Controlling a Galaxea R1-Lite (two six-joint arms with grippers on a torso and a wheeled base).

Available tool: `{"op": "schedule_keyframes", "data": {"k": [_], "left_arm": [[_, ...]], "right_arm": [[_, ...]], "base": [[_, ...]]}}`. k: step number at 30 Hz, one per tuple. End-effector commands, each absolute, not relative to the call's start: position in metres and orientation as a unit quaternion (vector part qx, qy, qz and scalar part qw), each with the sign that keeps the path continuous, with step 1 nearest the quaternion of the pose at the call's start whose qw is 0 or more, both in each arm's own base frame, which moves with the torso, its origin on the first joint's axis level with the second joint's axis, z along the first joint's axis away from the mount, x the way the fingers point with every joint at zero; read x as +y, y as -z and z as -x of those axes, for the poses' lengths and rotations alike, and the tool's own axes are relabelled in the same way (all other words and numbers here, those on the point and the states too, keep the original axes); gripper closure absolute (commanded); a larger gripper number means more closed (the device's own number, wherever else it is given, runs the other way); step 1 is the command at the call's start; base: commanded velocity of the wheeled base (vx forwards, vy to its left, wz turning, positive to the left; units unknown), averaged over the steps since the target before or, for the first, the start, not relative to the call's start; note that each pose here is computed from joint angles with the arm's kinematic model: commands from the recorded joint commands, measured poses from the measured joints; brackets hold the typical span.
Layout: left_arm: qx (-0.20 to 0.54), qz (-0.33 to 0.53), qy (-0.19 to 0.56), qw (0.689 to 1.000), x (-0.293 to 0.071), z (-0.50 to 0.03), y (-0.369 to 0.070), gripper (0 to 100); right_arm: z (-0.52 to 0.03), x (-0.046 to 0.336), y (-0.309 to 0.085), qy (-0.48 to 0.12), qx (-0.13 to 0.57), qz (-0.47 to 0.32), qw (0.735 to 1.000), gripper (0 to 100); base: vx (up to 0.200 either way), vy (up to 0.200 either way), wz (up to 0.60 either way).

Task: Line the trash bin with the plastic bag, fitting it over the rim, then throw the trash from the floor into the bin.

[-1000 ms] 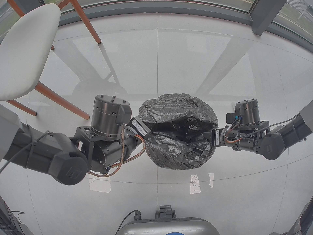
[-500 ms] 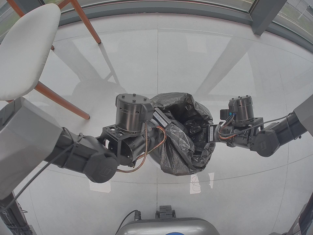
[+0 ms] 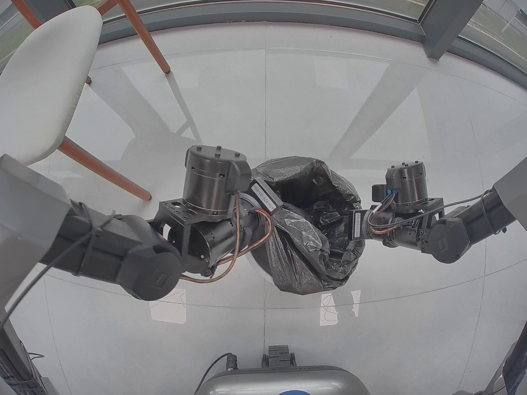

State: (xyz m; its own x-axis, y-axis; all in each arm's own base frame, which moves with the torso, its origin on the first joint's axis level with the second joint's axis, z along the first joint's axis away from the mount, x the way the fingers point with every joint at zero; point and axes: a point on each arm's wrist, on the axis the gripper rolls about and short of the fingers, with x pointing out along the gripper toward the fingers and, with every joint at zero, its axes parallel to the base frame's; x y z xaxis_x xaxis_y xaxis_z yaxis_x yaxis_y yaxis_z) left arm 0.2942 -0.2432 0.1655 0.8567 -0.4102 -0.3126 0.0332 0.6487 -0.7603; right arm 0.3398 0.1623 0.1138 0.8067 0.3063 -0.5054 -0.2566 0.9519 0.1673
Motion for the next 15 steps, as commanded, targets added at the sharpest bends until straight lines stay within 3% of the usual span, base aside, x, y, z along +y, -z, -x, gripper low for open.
{"op": "schedule_keyframes", "data": {"k": [1,15], "left_arm": [[0.223,0.397,0.127,0.881,-0.228,-0.284,-0.186,100],[0.232,0.363,0.090,0.898,-0.202,-0.284,-0.186,100]], "right_arm": [[-0.340,0.161,-0.113,-0.146,0.274,-0.046,0.949,100],[-0.341,0.160,-0.113,-0.146,0.274,-0.040,0.950,100]], "base": [[0.000,0.000,0.00],[0.000,0.000,0.00]]}}
